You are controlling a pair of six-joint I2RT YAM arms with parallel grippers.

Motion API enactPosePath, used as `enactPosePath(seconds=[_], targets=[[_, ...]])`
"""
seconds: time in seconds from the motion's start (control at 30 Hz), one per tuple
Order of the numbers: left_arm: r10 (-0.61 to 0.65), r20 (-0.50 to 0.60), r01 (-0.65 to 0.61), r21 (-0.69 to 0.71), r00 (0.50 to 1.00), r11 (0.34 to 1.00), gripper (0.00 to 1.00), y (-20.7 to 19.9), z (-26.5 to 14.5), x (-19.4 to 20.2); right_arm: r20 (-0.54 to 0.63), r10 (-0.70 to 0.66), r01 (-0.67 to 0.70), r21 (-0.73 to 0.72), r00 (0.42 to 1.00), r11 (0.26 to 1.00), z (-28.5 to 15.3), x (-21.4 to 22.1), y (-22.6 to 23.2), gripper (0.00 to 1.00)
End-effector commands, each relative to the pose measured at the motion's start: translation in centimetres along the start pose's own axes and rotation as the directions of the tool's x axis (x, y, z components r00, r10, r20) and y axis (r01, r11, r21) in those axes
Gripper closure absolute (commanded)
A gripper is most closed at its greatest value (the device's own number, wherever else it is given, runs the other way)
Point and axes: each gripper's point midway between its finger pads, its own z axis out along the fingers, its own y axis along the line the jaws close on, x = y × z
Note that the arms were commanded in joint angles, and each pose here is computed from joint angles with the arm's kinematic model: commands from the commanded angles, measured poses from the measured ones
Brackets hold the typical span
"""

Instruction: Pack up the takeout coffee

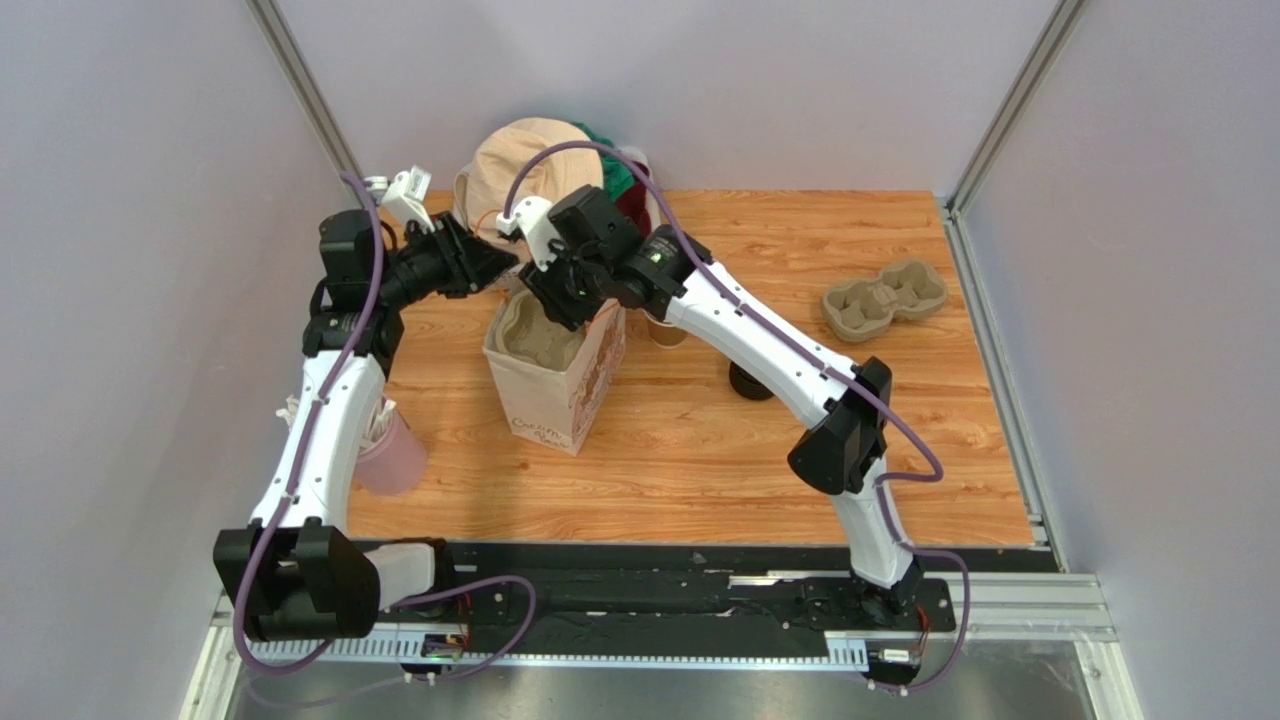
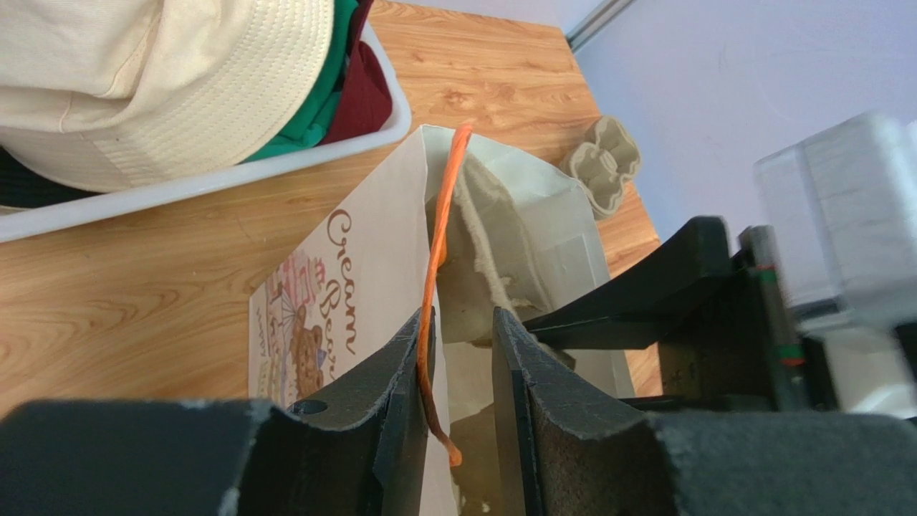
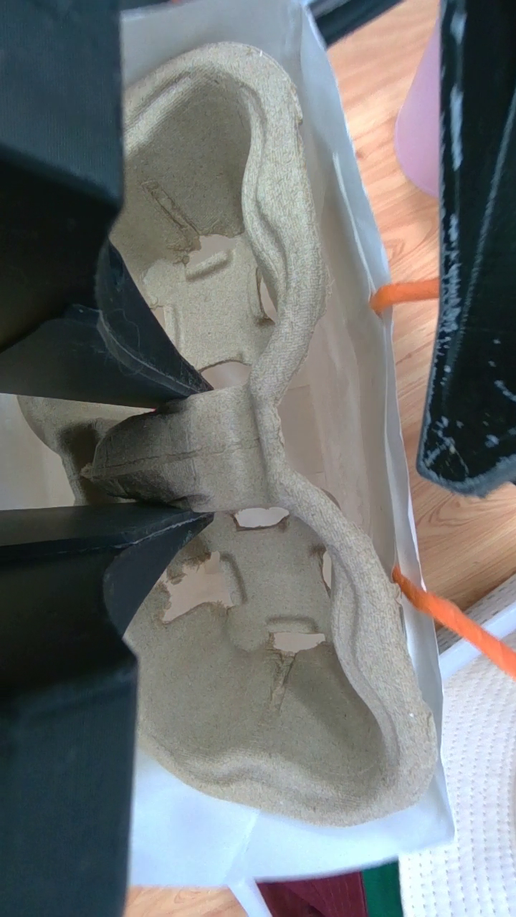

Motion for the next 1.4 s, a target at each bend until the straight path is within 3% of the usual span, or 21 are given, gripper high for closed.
enactPosePath(seconds=[0.0, 0.37, 0.47, 0.6, 0.87, 1.37], targets=[[0.065, 0.050, -0.065, 0.007, 0.997, 0.998, 0.65, -0.3, -0.2, -1.5, -0.034, -0.072, 0.073, 0.034, 0.997, 0.997, 0.3, 0.4, 0.5, 0.71], [0.051, 0.045, -0.051, 0.004, 0.998, 0.999, 0.67, 0.3, 0.3, -1.3, -0.143, -0.144, 0.151, 0.039, 0.979, 0.988, 0.9, 2.9, 1.8, 0.71], [0.047, 0.048, -0.046, -0.013, 0.998, 0.999, 0.73, 0.8, 0.5, -1.1, -0.192, -0.164, 0.171, 0.020, 0.968, 0.985, 1.1, 4.1, 2.5, 0.71], [0.053, 0.062, -0.051, -0.037, 0.997, 0.998, 0.90, 1.5, 0.6, -1.2, -0.236, -0.179, 0.183, -0.005, 0.955, 0.983, 1.1, 5.3, 3.2, 0.70], [0.047, 0.067, -0.043, -0.048, 0.997, 0.998, 1.00, 2.1, 1.0, -1.2, -0.262, -0.201, 0.193, -0.056, 0.944, 0.980, 1.1, 6.0, 4.2, 0.68], [0.010, 0.076, -0.012, 0.024, 0.997, 1.000, 1.00, 1.3, 1.7, -1.5, -0.378, -0.270, 0.242, -0.120, 0.886, 0.963, 2.6, 9.6, 5.3, 0.68]])
